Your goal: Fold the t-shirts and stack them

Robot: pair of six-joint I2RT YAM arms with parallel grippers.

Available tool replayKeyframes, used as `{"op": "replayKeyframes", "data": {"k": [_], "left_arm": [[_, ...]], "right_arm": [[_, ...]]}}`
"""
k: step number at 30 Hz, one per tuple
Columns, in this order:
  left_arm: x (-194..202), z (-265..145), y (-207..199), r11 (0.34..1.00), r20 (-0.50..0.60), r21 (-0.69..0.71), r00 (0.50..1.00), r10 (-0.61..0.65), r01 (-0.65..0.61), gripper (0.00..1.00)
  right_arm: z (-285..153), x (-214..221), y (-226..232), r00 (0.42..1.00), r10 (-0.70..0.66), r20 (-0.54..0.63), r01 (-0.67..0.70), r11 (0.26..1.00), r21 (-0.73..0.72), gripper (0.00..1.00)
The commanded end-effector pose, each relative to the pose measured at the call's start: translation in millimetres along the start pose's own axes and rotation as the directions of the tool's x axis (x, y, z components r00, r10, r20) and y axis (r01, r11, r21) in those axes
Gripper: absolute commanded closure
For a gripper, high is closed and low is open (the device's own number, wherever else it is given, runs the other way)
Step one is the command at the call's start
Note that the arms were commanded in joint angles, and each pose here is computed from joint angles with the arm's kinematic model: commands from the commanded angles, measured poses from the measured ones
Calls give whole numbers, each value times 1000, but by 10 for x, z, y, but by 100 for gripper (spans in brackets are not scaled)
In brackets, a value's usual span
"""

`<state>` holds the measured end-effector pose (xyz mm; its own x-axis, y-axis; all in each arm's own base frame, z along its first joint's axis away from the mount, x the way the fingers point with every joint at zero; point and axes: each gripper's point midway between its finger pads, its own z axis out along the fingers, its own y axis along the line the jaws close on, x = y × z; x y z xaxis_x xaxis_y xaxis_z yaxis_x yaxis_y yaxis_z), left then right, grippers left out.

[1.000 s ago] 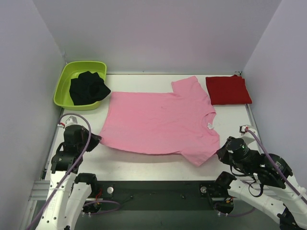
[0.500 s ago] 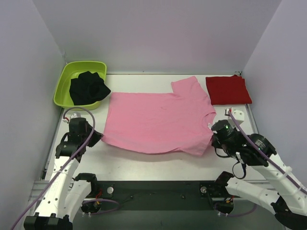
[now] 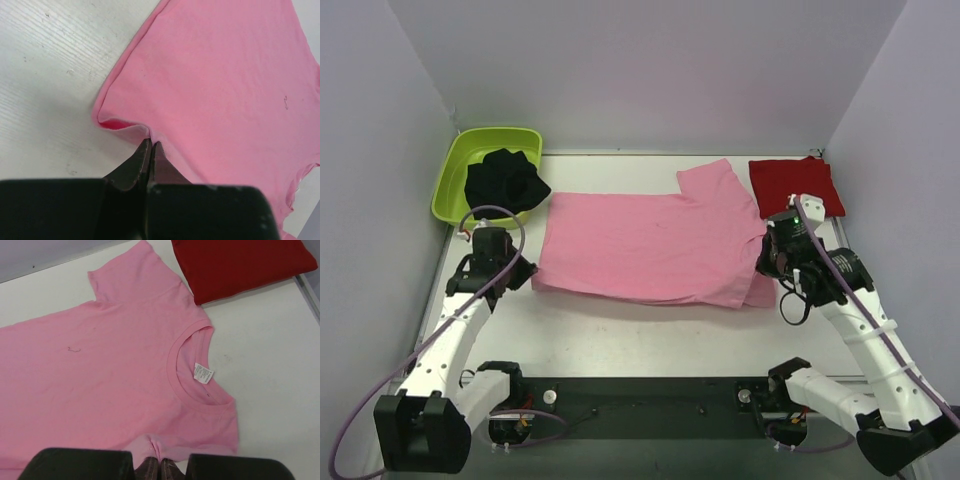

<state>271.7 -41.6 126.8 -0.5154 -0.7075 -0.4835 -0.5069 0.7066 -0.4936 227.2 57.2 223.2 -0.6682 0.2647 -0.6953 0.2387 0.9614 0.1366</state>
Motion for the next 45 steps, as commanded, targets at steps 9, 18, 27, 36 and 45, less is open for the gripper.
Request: {"op": "replayKeyframes", "data": {"k": [9,18,27,36,45], "left_arm": [[-407,343,-393,998,55,51,997,-47,44,100],[-281,642,-277,999,12,6,999,-47,47,100],[-201,909,-170,995,-13,-46,996,-84,84,100],[-262,1084,-203,992,-16,-63,993,-114,113,100],[-262,1278,-127,984,-35,-93,987,-155,151,100]], "right_arm": [[407,-234,260,997,75,-26,-77,996,-52,100],[789,-285,387,991,109,-74,-112,993,-38,100],[1116,-348,470,986,121,-111,-124,992,-20,100],[1466,-436,562,976,142,-163,-144,990,-1,100],[1900,-276,575,959,145,-244,-138,989,43,100]]}}
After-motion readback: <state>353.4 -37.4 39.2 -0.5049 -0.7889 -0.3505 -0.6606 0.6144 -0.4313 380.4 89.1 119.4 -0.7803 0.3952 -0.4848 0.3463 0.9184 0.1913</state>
